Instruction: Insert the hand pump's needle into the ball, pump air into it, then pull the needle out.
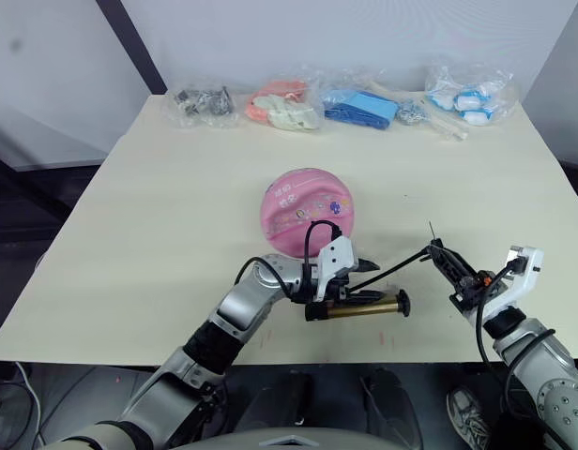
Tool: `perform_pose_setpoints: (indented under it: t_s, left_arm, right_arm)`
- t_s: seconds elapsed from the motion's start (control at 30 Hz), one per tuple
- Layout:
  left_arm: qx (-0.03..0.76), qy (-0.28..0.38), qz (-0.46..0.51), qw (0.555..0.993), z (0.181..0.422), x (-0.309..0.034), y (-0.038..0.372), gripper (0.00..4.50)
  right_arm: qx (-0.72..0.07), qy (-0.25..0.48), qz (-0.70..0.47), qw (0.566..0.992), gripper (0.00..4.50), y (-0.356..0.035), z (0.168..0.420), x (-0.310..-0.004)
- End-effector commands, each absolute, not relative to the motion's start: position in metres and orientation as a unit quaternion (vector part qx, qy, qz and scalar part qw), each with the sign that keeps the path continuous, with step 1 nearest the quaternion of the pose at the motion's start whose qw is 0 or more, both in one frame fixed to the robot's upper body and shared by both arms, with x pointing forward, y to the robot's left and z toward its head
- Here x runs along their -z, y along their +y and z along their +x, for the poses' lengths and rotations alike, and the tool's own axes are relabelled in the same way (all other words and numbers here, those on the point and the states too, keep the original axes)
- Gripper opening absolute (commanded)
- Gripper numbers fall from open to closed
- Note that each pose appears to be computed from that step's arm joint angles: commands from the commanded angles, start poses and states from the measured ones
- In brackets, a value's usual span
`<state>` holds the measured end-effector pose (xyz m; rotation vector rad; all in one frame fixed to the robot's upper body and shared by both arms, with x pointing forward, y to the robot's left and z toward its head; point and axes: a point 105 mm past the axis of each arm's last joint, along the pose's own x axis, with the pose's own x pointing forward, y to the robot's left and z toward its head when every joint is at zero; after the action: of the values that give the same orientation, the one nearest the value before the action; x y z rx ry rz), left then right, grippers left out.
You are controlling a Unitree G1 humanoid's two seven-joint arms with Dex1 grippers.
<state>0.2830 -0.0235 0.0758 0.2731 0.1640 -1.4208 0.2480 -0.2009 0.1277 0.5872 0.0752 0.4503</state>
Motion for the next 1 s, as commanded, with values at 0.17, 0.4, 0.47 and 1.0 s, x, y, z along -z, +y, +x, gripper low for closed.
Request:
perform_pose_setpoints:
  t_s: [0.17, 0.4, 0.47, 1.0]
  left_arm:
    - [0.662, -0.001, 0.119, 0.740, 0.273, -0.114, -0.004, 4.48]
    - [0.648, -0.022, 0.113, 0.753, 0.269, -0.138, 0.026, 4.48]
    - [0.643, -0.023, 0.111, 0.757, 0.267, -0.143, 0.035, 4.48]
    - [0.487, -0.059, 0.111, 0.865, 0.289, -0.196, 0.110, 4.48]
  right_arm:
    - [-0.280, -0.008, 0.165, 0.946, 0.29, -0.194, 0.245, -0.157]
    - [-0.352, -0.024, 0.011, 0.936, 0.29, -0.179, 0.243, -0.163]
    - [-0.369, -0.036, -0.022, 0.928, 0.29, -0.176, 0.241, -0.164]
    - [-0.485, -0.093, -0.124, 0.861, 0.29, -0.168, 0.228, -0.170]
